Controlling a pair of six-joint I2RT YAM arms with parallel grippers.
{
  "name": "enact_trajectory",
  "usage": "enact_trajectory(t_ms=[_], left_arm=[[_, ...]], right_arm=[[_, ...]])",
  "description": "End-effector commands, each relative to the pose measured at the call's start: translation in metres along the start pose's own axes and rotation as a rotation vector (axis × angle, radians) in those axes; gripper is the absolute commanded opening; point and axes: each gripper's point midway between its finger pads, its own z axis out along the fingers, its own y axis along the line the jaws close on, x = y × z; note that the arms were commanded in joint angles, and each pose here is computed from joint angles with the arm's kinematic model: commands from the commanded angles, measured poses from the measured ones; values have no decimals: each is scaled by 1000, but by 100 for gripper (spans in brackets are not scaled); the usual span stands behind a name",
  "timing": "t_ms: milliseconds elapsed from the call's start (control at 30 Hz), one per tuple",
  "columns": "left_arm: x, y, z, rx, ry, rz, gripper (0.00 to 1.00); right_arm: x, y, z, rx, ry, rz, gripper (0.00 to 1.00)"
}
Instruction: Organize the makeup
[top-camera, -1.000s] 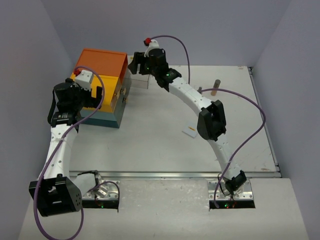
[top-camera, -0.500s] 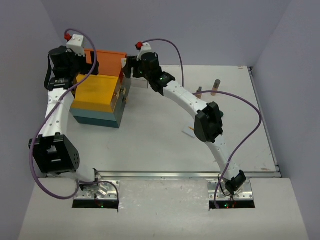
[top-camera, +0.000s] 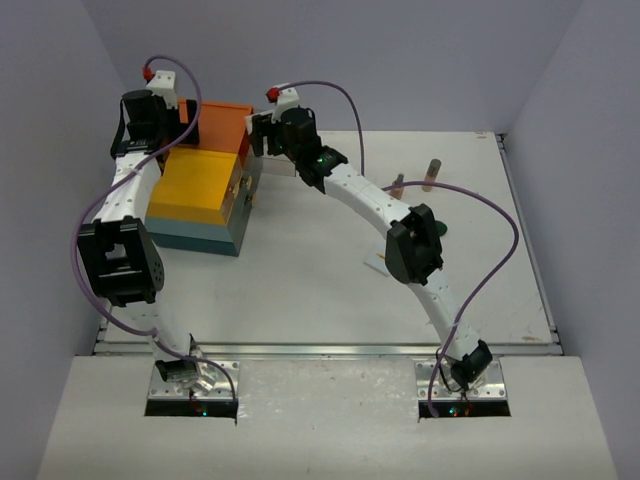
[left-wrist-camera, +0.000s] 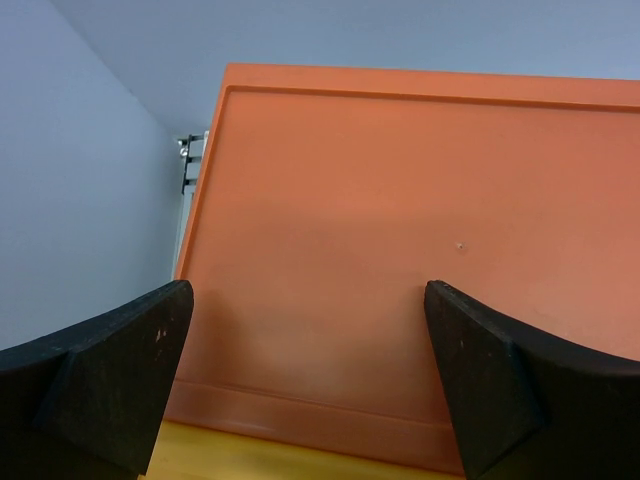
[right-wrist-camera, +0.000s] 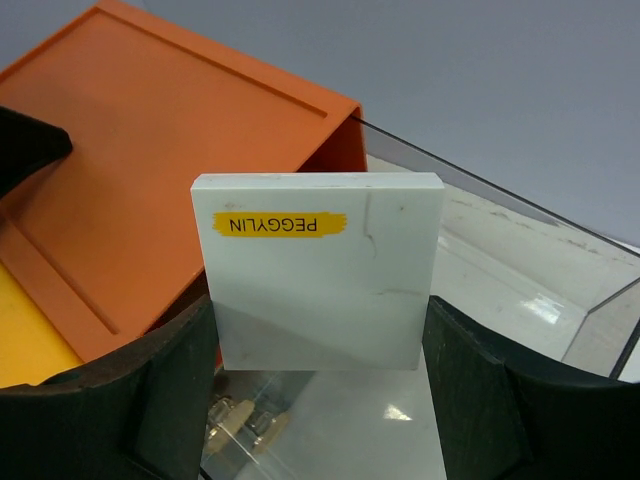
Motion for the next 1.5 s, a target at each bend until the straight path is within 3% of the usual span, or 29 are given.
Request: enact_trajectory(t_ms=[0, 200, 500, 1100, 1233, 1333, 1433, 1467], left_arm=[[2, 2, -1, -32, -7, 17, 100], [17, 2, 2, -39, 20, 28, 100], [20, 4, 0, -47, 21, 57, 100], [27, 4, 1, -45, 30, 79, 100], [32, 4, 3, -43, 41, 78, 100], [33, 7, 2, -64, 46, 76, 100], [32, 6, 2, -61, 44, 71, 100], [32, 7, 2, -62, 44, 72, 100]], right_arm=[[-43, -9, -5, 50, -110, -94, 45], [-40, -15, -7, 89, -111, -60, 51], [-36, -12, -7, 79, -108, -49, 78], [-56, 3, -18, 17, -120, -30, 76], [-97, 24, -56, -61, -110, -90, 77], [-130, 32, -124, -112, -53, -121, 79], [-91, 15, -185, -92, 104, -131, 81], [-104, 14, -206, -92, 87, -126, 82]])
